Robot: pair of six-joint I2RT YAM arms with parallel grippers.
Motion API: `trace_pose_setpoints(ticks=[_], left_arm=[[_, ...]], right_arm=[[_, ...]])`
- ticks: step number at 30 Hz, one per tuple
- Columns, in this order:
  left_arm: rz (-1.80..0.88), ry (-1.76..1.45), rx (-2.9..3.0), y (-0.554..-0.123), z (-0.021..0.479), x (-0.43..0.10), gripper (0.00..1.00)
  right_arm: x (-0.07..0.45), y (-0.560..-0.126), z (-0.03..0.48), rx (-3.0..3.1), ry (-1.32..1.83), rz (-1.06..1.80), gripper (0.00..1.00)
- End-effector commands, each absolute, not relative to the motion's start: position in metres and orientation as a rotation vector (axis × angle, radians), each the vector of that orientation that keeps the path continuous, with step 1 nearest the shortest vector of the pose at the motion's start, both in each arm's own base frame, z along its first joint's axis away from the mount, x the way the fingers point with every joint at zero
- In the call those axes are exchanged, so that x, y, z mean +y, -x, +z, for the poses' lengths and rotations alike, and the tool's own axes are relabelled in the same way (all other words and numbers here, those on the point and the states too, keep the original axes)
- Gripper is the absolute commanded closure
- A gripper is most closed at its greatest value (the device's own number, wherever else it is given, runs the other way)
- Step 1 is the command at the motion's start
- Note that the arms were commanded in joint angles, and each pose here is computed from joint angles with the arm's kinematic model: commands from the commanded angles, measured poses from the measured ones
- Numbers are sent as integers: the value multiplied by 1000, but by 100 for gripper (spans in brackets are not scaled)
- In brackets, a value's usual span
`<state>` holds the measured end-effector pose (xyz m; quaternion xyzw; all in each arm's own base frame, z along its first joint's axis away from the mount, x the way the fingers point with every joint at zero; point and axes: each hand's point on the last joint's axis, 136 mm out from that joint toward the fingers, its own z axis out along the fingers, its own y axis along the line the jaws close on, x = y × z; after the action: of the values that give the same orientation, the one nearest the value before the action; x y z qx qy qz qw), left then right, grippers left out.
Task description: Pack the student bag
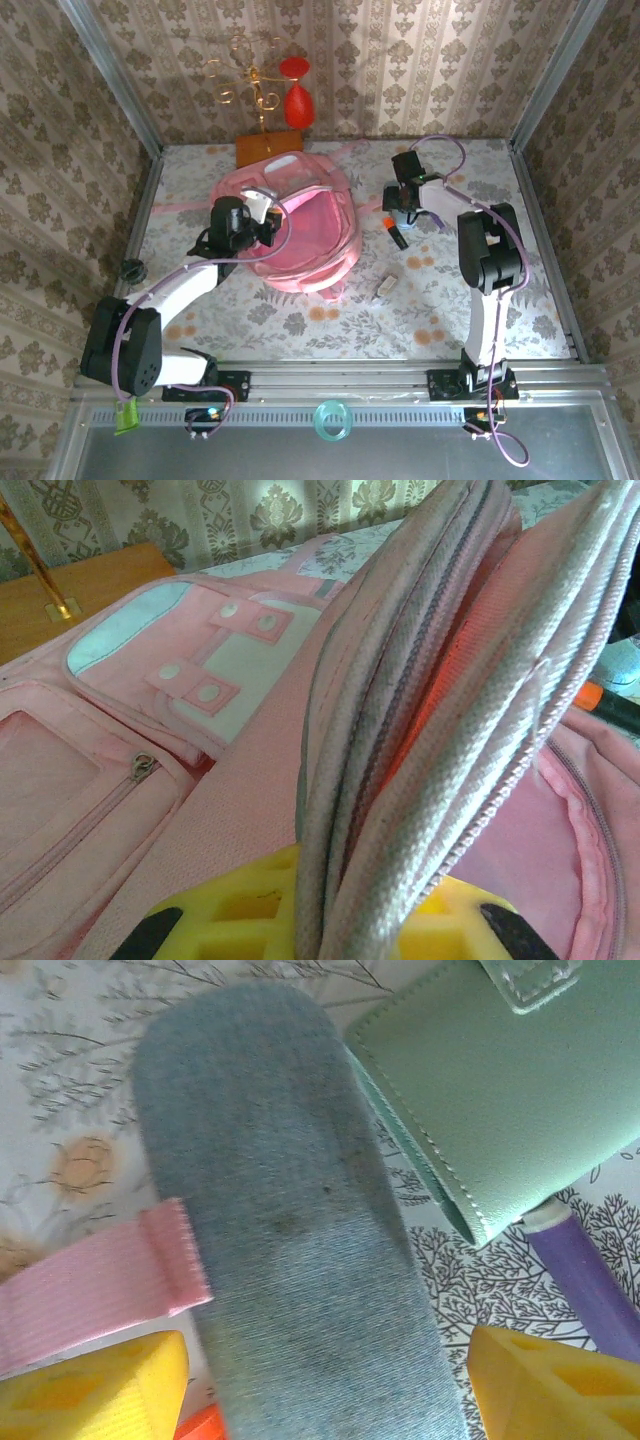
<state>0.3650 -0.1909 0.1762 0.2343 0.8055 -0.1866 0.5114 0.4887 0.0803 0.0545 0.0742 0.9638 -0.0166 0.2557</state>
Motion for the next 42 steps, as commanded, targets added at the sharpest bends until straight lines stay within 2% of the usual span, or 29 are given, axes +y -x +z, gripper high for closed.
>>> trace_pose_setpoints(ticks=[1,12,22,24,27,31,35,39,42], left_arm=[[-472,-507,1920,-373,189,-190,100],[-475,-517,1934,-372,186,-191,100],[-474,-523,1937,-372,185,-190,100],[-474,-524,1937,-372,185,-191,100],[-475,-519,1939,-372,185,-191,100],[-479,-449,1963,-377,185,-186,100],[-569,-364,1966,-383,195,-184,100],[-657,-340,1902,-385,218,-187,100],[-698,-366,1868,-385,233,-192,100]], right_arm=[[77,-484,46,2681,-177,-58,25],[82,-489,23,2744,-208,24,28],[85,-495,18,2742,-220,104,23],[85,-497,18,2736,-219,110,27],[86,-498,28,2709,-212,119,39],[87,-495,76,2603,-221,169,48],[101,-471,136,2462,-219,333,53],[127,-420,159,2447,-101,372,55],[160,-379,165,2474,111,345,56]])
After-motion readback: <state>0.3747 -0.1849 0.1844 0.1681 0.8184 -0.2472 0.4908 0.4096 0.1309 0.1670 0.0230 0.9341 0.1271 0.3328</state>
